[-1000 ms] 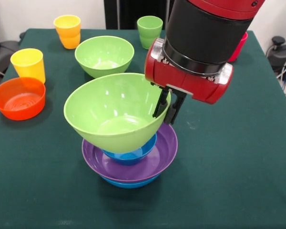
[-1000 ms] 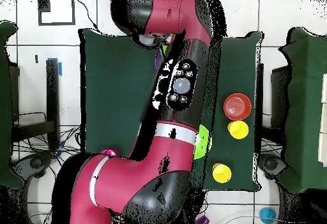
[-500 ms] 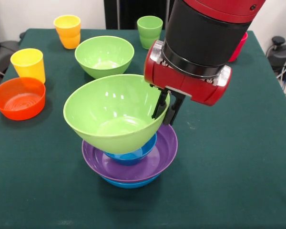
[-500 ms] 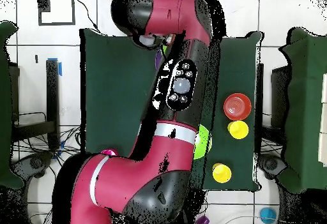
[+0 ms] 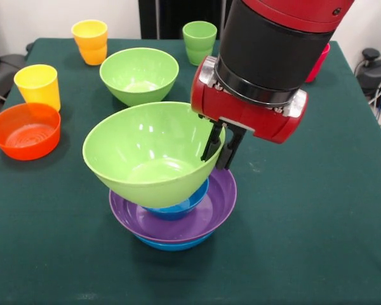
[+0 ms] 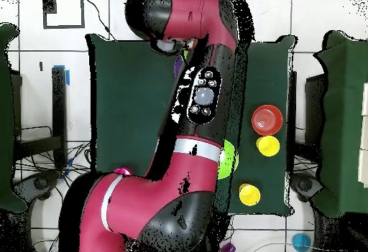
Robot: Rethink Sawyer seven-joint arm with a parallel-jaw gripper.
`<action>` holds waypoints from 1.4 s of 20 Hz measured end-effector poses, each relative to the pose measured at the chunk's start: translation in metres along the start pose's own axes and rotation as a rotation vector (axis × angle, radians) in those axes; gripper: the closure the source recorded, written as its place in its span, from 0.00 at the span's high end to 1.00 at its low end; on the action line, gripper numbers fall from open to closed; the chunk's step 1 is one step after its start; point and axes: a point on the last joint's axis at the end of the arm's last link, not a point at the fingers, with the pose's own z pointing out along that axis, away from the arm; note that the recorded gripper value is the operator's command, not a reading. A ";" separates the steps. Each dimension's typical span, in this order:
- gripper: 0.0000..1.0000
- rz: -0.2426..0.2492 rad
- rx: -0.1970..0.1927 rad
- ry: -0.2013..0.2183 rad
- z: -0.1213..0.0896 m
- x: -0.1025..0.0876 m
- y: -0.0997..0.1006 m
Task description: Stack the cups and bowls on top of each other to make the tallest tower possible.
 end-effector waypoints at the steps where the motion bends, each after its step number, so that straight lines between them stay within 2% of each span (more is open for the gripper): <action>1: 0.00 0.000 0.000 -0.001 0.000 0.000 0.000; 10: 0.00 -0.006 0.003 -0.010 0.016 0.001 0.003; 17: 0.00 -0.010 0.010 -0.001 0.025 0.005 0.004; 24: 0.00 -0.011 0.018 0.023 0.028 0.016 0.006; 28: 0.00 -0.013 0.025 0.047 0.026 0.028 0.009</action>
